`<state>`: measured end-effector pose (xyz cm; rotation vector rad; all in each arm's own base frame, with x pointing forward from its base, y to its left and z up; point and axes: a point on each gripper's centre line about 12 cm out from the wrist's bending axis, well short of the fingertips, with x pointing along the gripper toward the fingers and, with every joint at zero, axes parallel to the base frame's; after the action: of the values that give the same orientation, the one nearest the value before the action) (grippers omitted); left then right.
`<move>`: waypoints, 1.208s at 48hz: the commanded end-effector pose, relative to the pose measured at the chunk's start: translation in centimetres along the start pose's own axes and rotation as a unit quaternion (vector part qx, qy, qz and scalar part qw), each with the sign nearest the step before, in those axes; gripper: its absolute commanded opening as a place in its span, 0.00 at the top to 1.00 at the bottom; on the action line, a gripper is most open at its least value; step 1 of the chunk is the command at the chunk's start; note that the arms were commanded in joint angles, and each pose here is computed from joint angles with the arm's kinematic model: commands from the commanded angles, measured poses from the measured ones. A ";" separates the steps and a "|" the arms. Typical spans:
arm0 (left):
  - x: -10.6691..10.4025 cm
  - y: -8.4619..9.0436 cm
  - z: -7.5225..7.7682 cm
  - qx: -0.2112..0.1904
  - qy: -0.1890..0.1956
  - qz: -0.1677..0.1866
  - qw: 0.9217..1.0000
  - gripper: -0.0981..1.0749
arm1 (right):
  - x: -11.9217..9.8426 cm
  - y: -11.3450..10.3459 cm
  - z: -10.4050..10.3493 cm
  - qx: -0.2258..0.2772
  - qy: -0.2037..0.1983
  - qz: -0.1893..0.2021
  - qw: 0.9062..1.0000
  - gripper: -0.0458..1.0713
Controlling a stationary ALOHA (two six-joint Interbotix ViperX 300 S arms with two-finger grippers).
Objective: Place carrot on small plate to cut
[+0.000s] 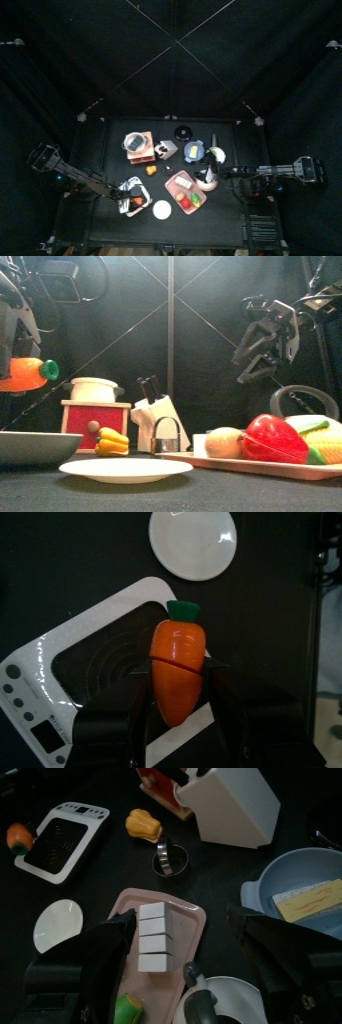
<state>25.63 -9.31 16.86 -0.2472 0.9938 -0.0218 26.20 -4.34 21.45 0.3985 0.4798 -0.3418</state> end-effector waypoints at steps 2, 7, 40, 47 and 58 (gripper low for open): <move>-1.1 0.2 2.8 -0.077 -0.031 -0.017 0.996 0.43 | -0.1 0.2 0.5 0.003 -0.007 0.003 1.000 0.05; -2.0 0.7 5.1 -0.119 -0.051 -0.020 0.991 0.43 | -0.1 0.2 0.5 0.005 -0.007 0.003 1.000 0.05; 4.7 -1.6 12.2 -0.255 0.045 0.172 0.951 0.44 | -1.5 -0.7 -1.6 0.046 0.005 0.003 0.999 0.05; 6.9 -3.3 12.1 -0.299 0.029 0.209 0.931 0.44 | -1.6 -0.7 -2.3 0.064 0.014 0.006 0.998 0.05; 8.0 -5.6 10.5 -0.400 -0.002 0.233 0.886 0.43 | -1.6 -0.7 -3.2 0.065 0.028 0.006 0.998 0.05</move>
<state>38.93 -12.85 15.82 -0.6742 1.0520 0.8260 23.26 -3.28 19.02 0.5349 0.5226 -0.3602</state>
